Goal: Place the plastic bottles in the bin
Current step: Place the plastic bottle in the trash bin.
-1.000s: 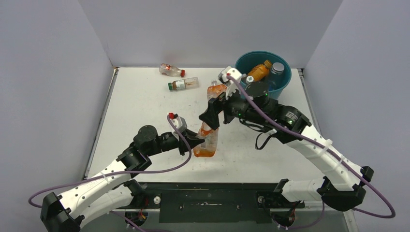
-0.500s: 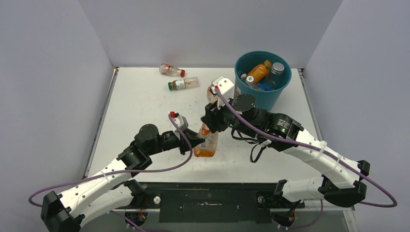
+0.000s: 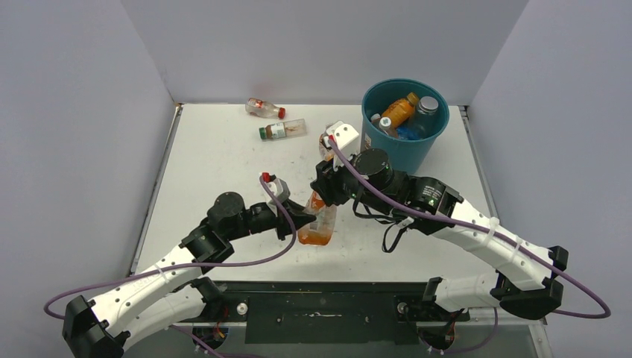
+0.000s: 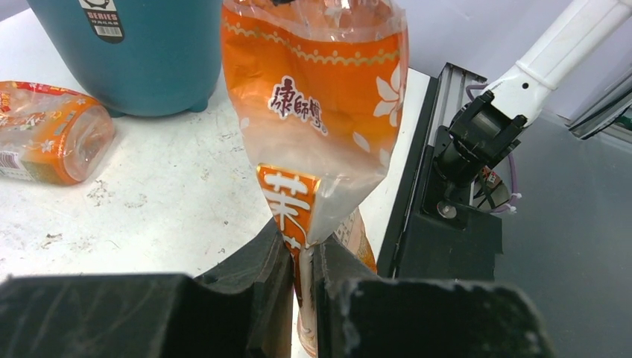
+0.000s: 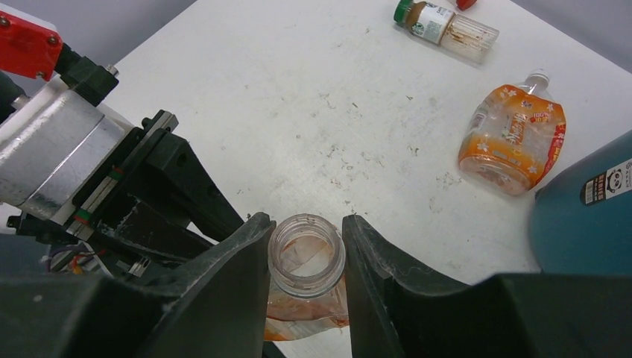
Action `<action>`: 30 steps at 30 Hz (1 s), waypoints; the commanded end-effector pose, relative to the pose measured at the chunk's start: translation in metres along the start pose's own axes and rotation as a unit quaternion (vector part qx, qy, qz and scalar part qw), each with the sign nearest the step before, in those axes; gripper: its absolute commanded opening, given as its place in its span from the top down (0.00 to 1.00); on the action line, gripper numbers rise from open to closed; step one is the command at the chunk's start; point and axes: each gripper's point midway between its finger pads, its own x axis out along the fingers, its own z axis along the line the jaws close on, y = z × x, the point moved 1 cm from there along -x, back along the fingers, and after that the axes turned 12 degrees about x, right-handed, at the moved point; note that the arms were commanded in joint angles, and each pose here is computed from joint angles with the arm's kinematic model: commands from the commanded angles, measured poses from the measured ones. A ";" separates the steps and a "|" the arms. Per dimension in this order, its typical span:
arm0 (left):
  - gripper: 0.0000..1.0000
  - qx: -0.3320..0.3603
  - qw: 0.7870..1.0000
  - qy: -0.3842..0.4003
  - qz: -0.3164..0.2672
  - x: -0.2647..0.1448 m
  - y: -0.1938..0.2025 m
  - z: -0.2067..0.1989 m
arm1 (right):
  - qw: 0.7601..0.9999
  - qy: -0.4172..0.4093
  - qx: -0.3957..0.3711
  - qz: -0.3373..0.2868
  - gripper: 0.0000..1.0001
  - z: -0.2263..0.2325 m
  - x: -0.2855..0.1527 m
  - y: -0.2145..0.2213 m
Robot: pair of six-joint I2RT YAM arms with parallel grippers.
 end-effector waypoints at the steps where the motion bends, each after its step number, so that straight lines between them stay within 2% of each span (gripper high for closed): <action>1: 0.88 0.025 0.998 0.005 -0.056 -0.001 -0.037 -0.003 | 0.999 0.007 0.016 -0.028 0.94 0.000 0.000 -0.010; 3: 0.45 0.025 0.998 0.001 -0.057 -0.001 -0.038 -0.003 | 0.999 0.014 0.017 -0.050 0.95 -0.003 -0.007 -0.022; 4: 0.14 0.025 0.998 -0.006 -0.060 -0.002 -0.039 -0.001 | 0.997 0.029 0.018 -0.066 0.95 -0.008 -0.011 -0.031; 5: 0.02 0.026 0.997 -0.017 -0.065 -0.004 -0.041 0.002 | 0.995 0.044 0.019 -0.085 0.95 -0.012 -0.017 -0.043; 9: 0.04 0.038 0.990 -0.089 -0.103 -0.019 -0.055 0.020 | 0.969 0.155 0.010 -0.192 0.95 -0.052 -0.050 -0.098; 13: 0.04 0.046 0.979 -0.152 -0.125 -0.035 -0.060 0.036 | 0.915 0.248 0.040 -0.317 0.95 -0.112 -0.087 -0.156; 16: 0.04 0.047 0.975 -0.173 -0.135 -0.040 -0.062 0.041 | 0.868 0.264 0.069 -0.415 0.95 -0.143 -0.118 -0.193; 19: 0.04 0.047 0.973 -0.178 -0.141 -0.043 -0.064 0.041 | 0.834 0.267 0.073 -0.478 0.95 -0.159 -0.129 -0.217; 25: 0.04 0.049 0.965 -0.207 -0.152 -0.052 -0.069 0.048 | 0.829 0.320 -0.003 -0.458 0.95 -0.223 -0.093 -0.235; 27: 0.04 0.049 0.964 -0.209 -0.157 -0.053 -0.069 0.047 | 0.836 0.332 -0.018 -0.437 0.95 -0.252 -0.083 -0.228; 30: 0.04 0.039 0.962 -0.219 -0.157 -0.054 -0.067 0.049 | 0.827 0.347 -0.005 -0.442 0.95 -0.295 -0.082 -0.208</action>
